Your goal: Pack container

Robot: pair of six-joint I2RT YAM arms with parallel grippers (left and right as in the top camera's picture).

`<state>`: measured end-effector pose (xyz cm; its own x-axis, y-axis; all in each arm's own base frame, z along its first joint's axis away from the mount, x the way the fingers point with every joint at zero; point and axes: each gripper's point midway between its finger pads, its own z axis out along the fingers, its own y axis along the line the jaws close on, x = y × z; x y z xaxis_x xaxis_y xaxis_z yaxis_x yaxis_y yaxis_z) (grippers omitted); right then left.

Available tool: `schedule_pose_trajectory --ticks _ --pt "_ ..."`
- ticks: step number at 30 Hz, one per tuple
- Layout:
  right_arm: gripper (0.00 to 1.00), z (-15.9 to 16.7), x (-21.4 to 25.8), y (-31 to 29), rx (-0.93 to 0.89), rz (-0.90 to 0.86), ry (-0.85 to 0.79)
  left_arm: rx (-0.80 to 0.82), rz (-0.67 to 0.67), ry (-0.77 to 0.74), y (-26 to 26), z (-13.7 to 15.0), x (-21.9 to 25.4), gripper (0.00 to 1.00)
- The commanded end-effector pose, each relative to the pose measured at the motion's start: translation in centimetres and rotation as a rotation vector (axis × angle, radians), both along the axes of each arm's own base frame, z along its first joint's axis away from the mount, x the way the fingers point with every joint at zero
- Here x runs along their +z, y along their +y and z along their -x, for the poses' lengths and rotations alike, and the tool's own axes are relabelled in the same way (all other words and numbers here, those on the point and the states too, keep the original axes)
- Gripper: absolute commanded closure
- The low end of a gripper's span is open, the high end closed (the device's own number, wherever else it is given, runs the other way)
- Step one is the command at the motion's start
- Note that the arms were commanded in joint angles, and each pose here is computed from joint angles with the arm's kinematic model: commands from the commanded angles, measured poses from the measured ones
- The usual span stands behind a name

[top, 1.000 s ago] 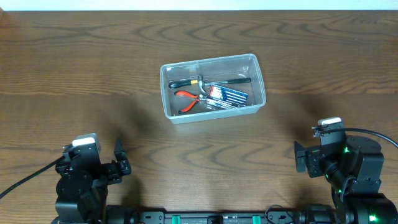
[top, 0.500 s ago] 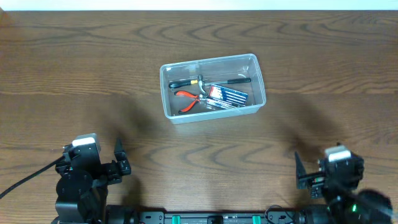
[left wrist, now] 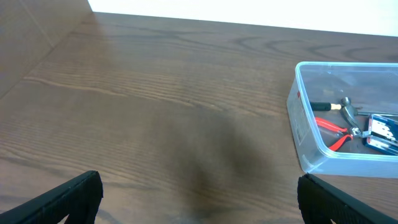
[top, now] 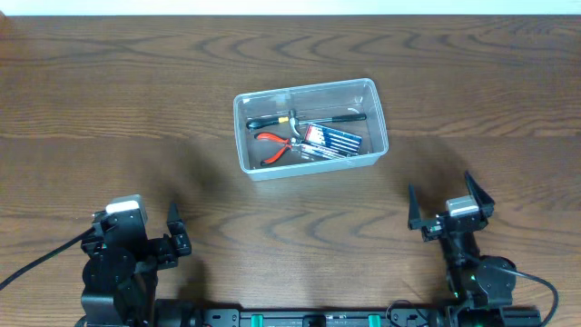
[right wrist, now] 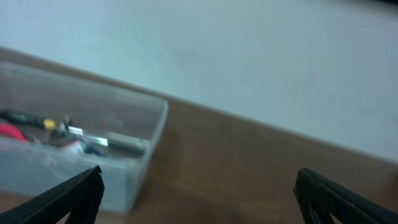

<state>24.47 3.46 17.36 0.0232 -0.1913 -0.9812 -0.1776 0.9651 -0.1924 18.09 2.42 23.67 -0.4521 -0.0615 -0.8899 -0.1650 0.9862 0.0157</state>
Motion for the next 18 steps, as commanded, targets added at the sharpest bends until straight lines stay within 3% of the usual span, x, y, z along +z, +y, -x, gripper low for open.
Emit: schedule_pose_trajectory --ticks 1,3,18 --pt "0.01 -0.06 -1.11 -1.11 -0.069 -0.017 0.042 0.012 0.007 -0.005 0.12 0.06 0.03 0.02" --pt "0.01 -0.07 -1.71 -1.62 -0.101 -0.081 0.075 0.012 0.007 -0.005 0.12 0.06 0.03 0.02" --pt "0.01 -0.09 -1.64 -1.85 -0.112 -0.078 0.071 0.012 0.008 -0.005 0.12 0.06 0.04 0.02"
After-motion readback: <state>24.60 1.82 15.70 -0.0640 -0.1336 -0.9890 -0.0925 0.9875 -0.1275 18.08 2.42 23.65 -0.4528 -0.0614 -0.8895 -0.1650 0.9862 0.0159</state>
